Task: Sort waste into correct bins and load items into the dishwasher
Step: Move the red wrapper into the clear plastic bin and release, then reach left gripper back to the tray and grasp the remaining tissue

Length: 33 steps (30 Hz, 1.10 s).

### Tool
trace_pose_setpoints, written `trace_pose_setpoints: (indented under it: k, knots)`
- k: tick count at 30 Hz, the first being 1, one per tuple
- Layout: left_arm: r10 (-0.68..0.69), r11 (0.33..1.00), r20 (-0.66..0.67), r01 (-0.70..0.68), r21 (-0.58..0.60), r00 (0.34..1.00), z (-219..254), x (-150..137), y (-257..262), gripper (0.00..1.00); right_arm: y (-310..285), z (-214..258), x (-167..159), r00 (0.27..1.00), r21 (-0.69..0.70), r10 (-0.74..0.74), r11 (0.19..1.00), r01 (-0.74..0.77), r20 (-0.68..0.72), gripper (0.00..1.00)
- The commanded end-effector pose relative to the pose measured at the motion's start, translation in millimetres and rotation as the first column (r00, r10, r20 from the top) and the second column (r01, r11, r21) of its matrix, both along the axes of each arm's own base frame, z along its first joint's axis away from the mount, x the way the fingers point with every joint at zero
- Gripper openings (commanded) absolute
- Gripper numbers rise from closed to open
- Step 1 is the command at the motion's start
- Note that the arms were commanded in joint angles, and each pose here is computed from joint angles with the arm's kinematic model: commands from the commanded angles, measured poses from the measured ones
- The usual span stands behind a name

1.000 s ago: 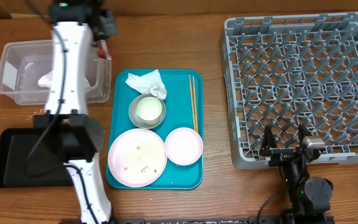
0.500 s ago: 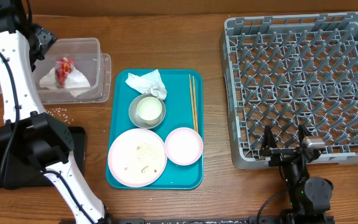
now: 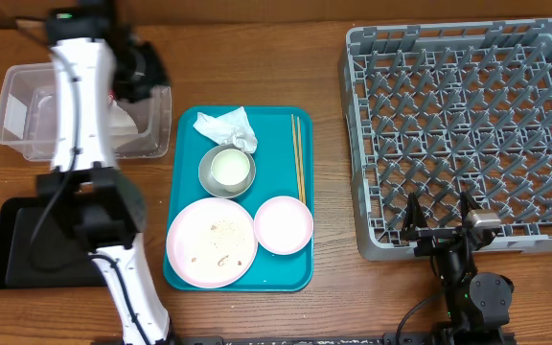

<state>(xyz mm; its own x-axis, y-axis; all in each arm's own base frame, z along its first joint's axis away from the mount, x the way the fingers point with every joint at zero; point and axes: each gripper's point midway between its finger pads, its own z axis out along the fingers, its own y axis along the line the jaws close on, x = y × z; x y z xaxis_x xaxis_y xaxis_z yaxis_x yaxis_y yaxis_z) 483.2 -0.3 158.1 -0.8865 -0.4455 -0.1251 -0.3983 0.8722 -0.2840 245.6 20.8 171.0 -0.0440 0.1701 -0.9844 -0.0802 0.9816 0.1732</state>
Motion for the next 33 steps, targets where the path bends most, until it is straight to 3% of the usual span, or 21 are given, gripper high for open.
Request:
trace_pose_setpoints:
  k: [1,9,19,24,33]
  knots:
    - [-0.074,0.996,-0.081,0.077,0.037,0.994,-36.5,-11.5,-41.2,0.52,-2.5,-1.1,0.2,1.000,-0.004,-0.013,1.000,0.013,0.007,1.00]
    - [-0.039,0.994,-0.105,0.050,0.102,0.994,-81.3,-14.1,-74.7,0.54,-2.5,-1.1,0.2,1.000,-0.004,-0.013,1.000,0.013,0.007,1.00]
    - [0.139,0.980,-0.166,-0.111,0.167,0.976,-109.4,-26.8,-60.1,0.57,-2.5,-1.1,0.2,1.000,-0.004,-0.013,1.000,0.013,0.007,1.00]
    - [0.140,0.979,-0.181,-0.109,0.174,0.973,-129.1,-33.2,-58.8,0.63,-2.5,-1.1,0.2,1.000,-0.004,-0.013,1.000,0.013,0.007,1.00]
    - [0.094,0.983,-0.132,-0.071,0.167,0.987,-139.7,-23.4,-60.2,0.63,-2.5,-1.1,0.2,1.000,-0.004,-0.013,1.000,0.013,0.007,1.00]
